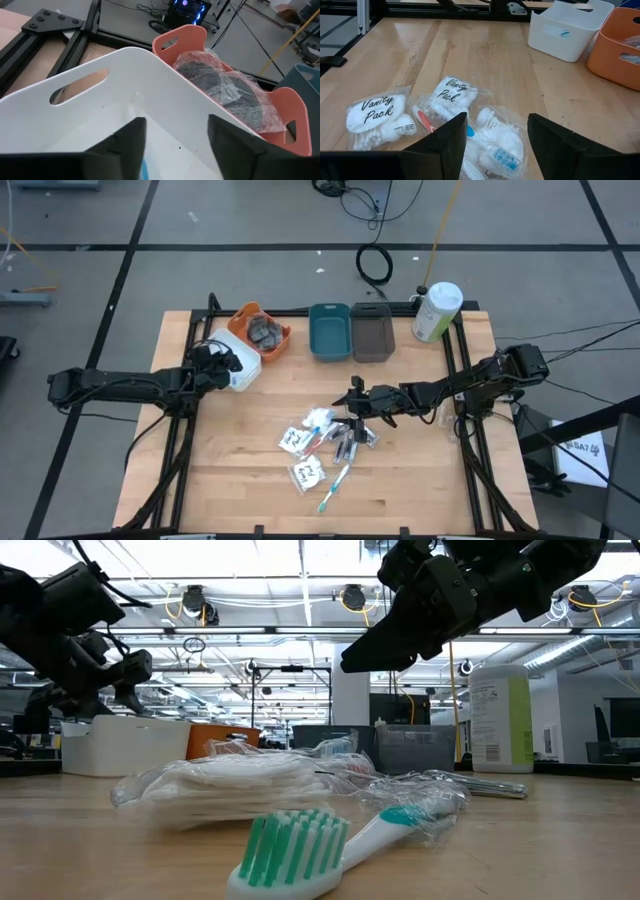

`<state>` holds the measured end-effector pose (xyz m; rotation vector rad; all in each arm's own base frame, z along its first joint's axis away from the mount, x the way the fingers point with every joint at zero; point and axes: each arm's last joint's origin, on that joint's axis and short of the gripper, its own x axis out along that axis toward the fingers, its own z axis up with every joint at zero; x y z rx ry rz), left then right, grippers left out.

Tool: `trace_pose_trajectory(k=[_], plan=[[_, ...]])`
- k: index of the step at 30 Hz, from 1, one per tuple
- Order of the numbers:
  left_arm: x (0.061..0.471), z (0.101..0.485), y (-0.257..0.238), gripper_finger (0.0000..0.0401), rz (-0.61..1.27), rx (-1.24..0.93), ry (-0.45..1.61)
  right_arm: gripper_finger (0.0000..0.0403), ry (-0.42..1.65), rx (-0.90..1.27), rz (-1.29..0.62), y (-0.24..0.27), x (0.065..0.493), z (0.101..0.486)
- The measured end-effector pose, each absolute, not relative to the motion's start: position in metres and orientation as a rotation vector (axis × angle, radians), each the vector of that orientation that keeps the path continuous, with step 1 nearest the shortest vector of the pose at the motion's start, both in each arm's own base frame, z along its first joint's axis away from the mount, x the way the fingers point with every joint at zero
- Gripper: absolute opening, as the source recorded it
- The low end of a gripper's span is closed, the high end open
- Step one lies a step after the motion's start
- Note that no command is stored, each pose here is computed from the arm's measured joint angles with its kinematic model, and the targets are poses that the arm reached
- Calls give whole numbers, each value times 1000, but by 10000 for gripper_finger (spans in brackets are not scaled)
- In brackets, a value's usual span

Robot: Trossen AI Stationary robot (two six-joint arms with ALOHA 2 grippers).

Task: Pick & Place Travel size toiletries
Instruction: Put the left blue toothbrush into the white bin, then put the blue toothbrush into the white bin

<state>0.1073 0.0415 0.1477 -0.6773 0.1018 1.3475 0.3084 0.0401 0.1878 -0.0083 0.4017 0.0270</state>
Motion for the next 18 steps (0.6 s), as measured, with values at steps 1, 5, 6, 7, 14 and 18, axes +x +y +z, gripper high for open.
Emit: trace_pose_trajectory(k=[1,5,6,7,14,18], plan=[[107,148,41,225,1347,-679,100,196,402,-8,27,40,308,188],[111,151,42,266,1311,-604,127,196,402,-9,25,40,308,188],[113,153,42,273,1291,-580,133,196,402,-9,23,40,308,188],[116,155,42,279,1262,-565,132,196,402,-10,23,40,308,188],[140,186,36,288,859,-425,62,196,468,-17,25,40,306,181],[148,200,27,276,590,-411,-2,196,499,-20,19,38,309,171]])
